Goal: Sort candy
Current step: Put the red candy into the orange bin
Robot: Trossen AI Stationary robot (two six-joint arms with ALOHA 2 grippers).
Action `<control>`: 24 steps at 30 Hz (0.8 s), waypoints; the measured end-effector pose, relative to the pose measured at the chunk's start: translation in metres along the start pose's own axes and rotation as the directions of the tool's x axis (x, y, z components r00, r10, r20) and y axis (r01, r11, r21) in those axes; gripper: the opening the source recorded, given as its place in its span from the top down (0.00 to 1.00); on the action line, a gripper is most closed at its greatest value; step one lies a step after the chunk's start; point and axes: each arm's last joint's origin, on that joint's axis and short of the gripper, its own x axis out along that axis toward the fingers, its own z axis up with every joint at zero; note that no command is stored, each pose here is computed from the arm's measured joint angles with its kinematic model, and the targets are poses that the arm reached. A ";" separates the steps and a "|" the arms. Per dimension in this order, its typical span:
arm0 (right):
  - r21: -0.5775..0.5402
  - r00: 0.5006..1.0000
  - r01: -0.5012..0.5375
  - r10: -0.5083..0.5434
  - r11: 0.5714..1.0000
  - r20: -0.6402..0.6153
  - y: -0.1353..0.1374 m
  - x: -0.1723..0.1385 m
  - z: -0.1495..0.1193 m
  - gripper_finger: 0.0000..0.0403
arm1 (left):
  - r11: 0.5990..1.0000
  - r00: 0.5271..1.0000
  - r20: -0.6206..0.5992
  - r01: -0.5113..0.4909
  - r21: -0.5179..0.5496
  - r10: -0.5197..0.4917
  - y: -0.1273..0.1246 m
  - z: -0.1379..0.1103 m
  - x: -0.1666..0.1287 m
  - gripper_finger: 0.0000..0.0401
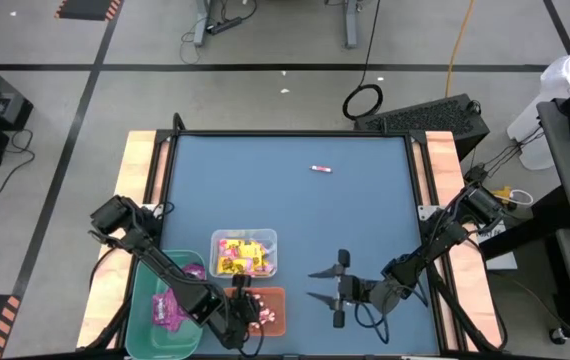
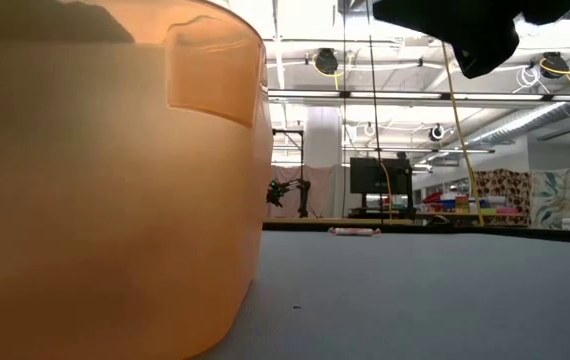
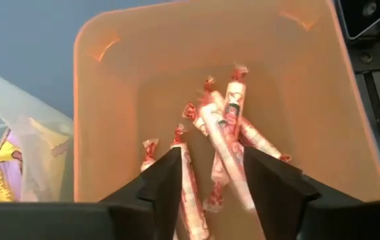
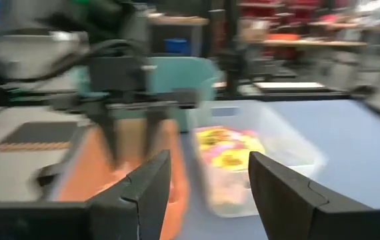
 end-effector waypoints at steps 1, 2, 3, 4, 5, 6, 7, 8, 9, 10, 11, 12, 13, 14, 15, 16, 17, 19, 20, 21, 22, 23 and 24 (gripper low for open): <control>0.000 0.999 0.041 -0.041 0.999 0.007 -0.001 0.000 0.000 0.52 | 1.000 1.000 0.005 0.000 -0.003 0.000 0.001 0.001 -0.001 0.57; 0.000 0.996 0.086 -0.086 0.996 0.014 -0.003 0.000 0.000 0.52 | 1.000 1.000 0.012 0.001 -0.009 -0.001 0.002 0.004 -0.003 0.56; -0.003 0.992 0.124 -0.124 0.992 0.017 -0.005 0.001 0.000 0.52 | 1.000 1.000 0.021 0.005 -0.016 -0.004 0.003 0.008 -0.006 0.55; -0.009 0.988 0.155 -0.155 0.988 0.017 -0.007 0.003 0.000 0.52 | 1.000 0.999 0.034 0.010 -0.020 -0.010 0.003 0.011 -0.010 0.55; -0.015 0.983 0.183 -0.182 0.983 0.016 -0.010 0.004 0.000 0.52 | 1.000 0.999 0.048 0.015 -0.009 -0.014 0.004 0.015 -0.015 0.55; -0.026 0.978 0.208 -0.208 0.978 0.013 -0.013 0.007 -0.001 0.52 | 1.000 0.998 0.064 0.016 0.004 -0.016 0.004 0.018 -0.019 0.55; -0.039 0.971 0.239 -0.239 0.970 0.012 -0.017 0.009 -0.001 0.52 | 0.999 0.996 0.084 0.022 0.026 -0.025 0.004 0.021 -0.024 0.55; -0.052 0.962 0.273 -0.273 0.961 0.013 -0.021 0.012 -0.001 0.52 | 0.999 0.994 0.104 0.020 0.049 -0.025 0.004 0.023 -0.029 0.55; -0.069 0.953 0.302 -0.302 0.951 0.009 -0.026 0.015 -0.001 0.52 | 0.998 0.991 0.130 0.007 0.067 -0.016 0.005 0.026 -0.034 0.54; -0.085 0.946 0.323 -0.324 0.942 0.003 -0.032 0.019 -0.001 0.52 | 0.997 0.987 0.162 -0.010 0.077 -0.003 0.007 0.029 -0.040 0.54; -0.107 0.939 0.342 -0.345 0.933 -0.008 -0.038 0.023 0.000 0.52 | 0.996 0.980 0.199 -0.040 0.080 0.023 0.009 0.032 -0.046 0.54; -0.128 0.931 0.358 -0.364 0.925 -0.021 -0.046 0.026 0.001 0.52 | 0.994 0.971 0.234 -0.079 0.079 0.059 0.012 0.035 -0.053 0.54; -0.132 0.928 0.364 -0.371 0.922 -0.036 -0.054 0.030 0.004 0.52 | 0.990 0.959 0.265 -0.121 0.073 0.098 0.015 0.037 -0.059 0.54; -0.136 0.925 0.365 -0.375 0.921 -0.056 -0.064 0.034 0.008 0.52 | 0.984 0.945 0.298 -0.164 0.062 0.139 0.018 0.040 -0.065 0.54; -0.150 0.920 0.367 -0.382 0.918 -0.084 -0.074 0.036 0.012 0.52 | 0.977 0.928 0.326 -0.208 0.055 0.179 0.021 0.042 -0.071 0.54; -0.160 0.914 0.366 -0.386 0.917 -0.121 -0.085 0.038 0.014 0.52 | 0.968 0.911 0.351 -0.246 0.045 0.215 0.023 0.043 -0.077 0.54; -0.152 0.908 0.367 -0.389 0.918 -0.157 -0.098 0.041 0.017 0.52 | 0.961 0.896 0.373 -0.274 0.035 0.242 0.026 0.045 -0.083 0.54; -0.167 0.879 0.372 -0.405 0.913 -0.253 -0.125 0.041 0.022 0.52 | 0.950 0.869 0.406 -0.313 0.009 0.282 0.032 0.048 -0.094 0.54; -0.166 0.860 0.382 -0.415 0.909 -0.296 -0.139 0.042 0.024 0.52 | 0.949 0.863 0.412 -0.316 -0.006 0.291 0.036 0.050 -0.098 0.54; -0.165 0.843 0.386 -0.420 0.908 -0.336 -0.153 0.042 0.025 0.52 | 0.948 0.861 0.414 -0.317 -0.018 0.296 0.040 0.052 -0.101 0.54; -0.172 0.820 0.394 -0.430 0.903 -0.378 -0.167 0.041 0.026 0.52 | 0.946 0.861 0.409 -0.323 -0.023 0.304 0.044 0.052 -0.103 0.54; -0.172 0.800 0.401 -0.436 0.900 -0.412 -0.180 0.042 0.026 0.52 | 0.943 0.860 0.402 -0.331 -0.028 0.314 0.048 0.053 -0.103 0.54; -0.163 0.787 0.407 -0.436 0.899 -0.438 -0.193 0.043 0.027 0.52 | 0.941 0.858 0.400 -0.338 -0.036 0.323 0.052 0.055 -0.103 0.54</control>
